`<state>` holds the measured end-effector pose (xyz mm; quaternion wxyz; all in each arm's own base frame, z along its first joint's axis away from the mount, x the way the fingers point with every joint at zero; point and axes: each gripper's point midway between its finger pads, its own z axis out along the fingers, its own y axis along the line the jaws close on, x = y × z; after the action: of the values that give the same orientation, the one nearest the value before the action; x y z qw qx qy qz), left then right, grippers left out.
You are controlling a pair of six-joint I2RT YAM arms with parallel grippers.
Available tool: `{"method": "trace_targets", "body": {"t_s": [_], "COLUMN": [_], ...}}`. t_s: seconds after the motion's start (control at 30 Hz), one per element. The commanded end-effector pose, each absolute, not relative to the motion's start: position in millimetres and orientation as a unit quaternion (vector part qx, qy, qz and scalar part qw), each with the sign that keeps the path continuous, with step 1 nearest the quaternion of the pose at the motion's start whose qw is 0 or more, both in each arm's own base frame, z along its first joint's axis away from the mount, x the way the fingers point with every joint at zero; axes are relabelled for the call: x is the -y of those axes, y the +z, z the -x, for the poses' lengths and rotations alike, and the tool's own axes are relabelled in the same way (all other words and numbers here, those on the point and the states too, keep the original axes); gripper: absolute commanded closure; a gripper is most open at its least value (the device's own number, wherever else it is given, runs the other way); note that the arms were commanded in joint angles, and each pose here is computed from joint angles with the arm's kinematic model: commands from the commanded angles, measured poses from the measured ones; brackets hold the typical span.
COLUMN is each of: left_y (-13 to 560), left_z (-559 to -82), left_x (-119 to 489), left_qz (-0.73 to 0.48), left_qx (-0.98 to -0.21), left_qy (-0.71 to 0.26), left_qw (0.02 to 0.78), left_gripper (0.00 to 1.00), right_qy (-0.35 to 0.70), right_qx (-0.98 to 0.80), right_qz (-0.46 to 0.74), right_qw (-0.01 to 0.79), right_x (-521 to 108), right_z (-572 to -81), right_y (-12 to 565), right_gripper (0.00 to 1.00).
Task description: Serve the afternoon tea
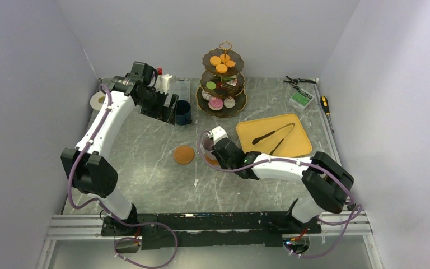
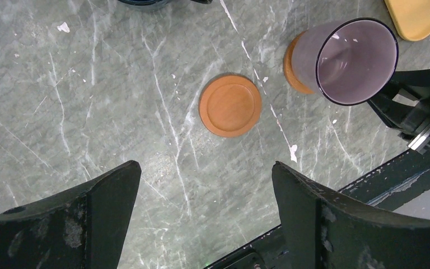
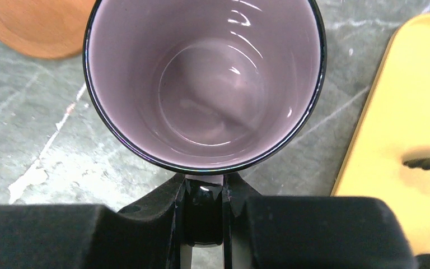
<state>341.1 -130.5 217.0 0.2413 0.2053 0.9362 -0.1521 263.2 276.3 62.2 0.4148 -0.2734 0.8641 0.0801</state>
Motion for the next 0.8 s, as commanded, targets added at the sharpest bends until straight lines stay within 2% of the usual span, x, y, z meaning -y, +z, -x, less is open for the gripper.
{"method": "trace_targets", "body": {"t_s": [0.0, 0.3, 0.33, 0.37, 0.47, 0.53, 0.63, 0.77], "left_y": [233.5, 232.7, 232.3, 232.4, 230.8, 230.1, 228.1, 221.9], "left_z": [-344.4, -347.7, -347.6, -347.6, -349.1, -350.7, -354.4, -365.4], "left_x": [132.6, 131.1, 131.3, 131.5, 131.5, 131.3, 131.4, 130.2], "left_qz": [-0.215, -0.218, -0.218, -0.218, -0.218, -0.219, -0.22, -0.224], "left_qx": [-0.928, -0.929, -0.929, -0.929, -0.929, -0.929, -0.929, -0.93], "left_qy": [-0.154, -0.148, -0.148, -0.149, -0.148, -0.146, -0.144, -0.133], "left_qw": [0.261, 0.261, 0.26, 0.26, 0.259, 0.259, 0.259, 0.259], "left_gripper": [0.07, 0.07, 0.07, 0.07, 0.07, 0.07, 0.07, 0.07], "right_qy": [0.118, 0.113, 0.113, 0.111, 0.108, 0.109, 0.106, 0.114], "right_qx": [-0.839, -0.848, -0.848, -0.848, -0.848, -0.847, -0.846, -0.839], "right_qz": [0.22, 0.22, 0.221, 0.221, 0.218, 0.215, 0.209, 0.202], "right_qw": [0.483, 0.468, 0.468, 0.468, 0.47, 0.474, 0.479, 0.493], "right_x": [-288.6, -284.2, -283.6, -282.4, -277.7, -275.7, -272.5, -274.1], "right_z": [-278.7, -271.2, -269.9, -269.0, -266.6, -264.9, -265.0, -267.0], "right_y": [100.1, 79.3, 77.8, 76.8, 75.4, 76.4, 80.8, 98.5], "right_gripper": [1.0, 1.0, 0.97, 0.92, 0.65, 0.52, 0.41, 0.35]}}
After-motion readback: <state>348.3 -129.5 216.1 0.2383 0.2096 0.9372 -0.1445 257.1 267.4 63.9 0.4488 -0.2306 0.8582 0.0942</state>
